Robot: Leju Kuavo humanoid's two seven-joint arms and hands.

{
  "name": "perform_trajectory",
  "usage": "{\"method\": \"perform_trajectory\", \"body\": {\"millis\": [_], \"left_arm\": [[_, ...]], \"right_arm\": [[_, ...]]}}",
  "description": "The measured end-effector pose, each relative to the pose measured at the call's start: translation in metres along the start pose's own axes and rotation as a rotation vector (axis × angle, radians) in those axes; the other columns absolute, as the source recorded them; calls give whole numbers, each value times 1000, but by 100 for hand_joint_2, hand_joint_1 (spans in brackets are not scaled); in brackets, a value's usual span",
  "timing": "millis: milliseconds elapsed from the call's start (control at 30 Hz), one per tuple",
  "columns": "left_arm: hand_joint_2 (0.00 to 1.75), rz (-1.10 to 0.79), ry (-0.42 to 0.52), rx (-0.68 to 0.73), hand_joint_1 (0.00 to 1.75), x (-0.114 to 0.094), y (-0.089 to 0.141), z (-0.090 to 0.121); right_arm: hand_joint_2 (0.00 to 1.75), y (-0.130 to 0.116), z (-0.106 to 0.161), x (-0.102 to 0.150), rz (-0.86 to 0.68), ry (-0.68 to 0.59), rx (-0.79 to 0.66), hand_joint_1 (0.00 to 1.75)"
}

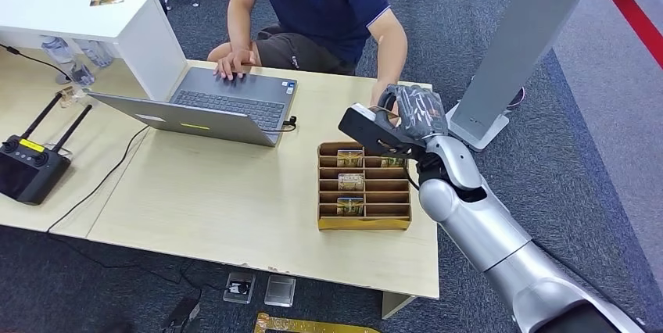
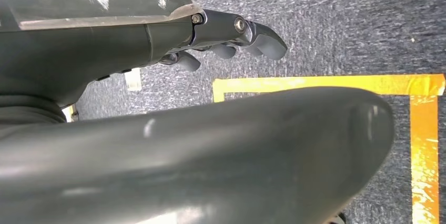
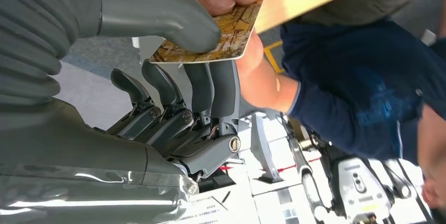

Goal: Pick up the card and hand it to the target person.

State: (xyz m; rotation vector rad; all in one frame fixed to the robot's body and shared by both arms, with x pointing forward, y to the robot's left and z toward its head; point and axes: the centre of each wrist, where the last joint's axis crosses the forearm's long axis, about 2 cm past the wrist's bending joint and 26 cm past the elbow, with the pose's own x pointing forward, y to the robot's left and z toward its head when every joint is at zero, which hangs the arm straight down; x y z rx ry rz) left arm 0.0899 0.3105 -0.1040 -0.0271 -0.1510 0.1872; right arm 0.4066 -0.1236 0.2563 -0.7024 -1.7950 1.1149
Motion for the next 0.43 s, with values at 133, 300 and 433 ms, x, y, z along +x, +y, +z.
{"method": "perform_trajectory", "body": {"millis": [133,300,433], "left_arm": [[0,3,7,2,0,-4,1,0],[0,8,3,-2,0,-9,2,0],[0,18,-4,-3,0,-12,2,0]], "right_arm": [[175,15,-1,-3,21,29,47,0],[175,28,-2,-1,32,38,89,0],[175,33,-2,0,31,38,101,0]]}}
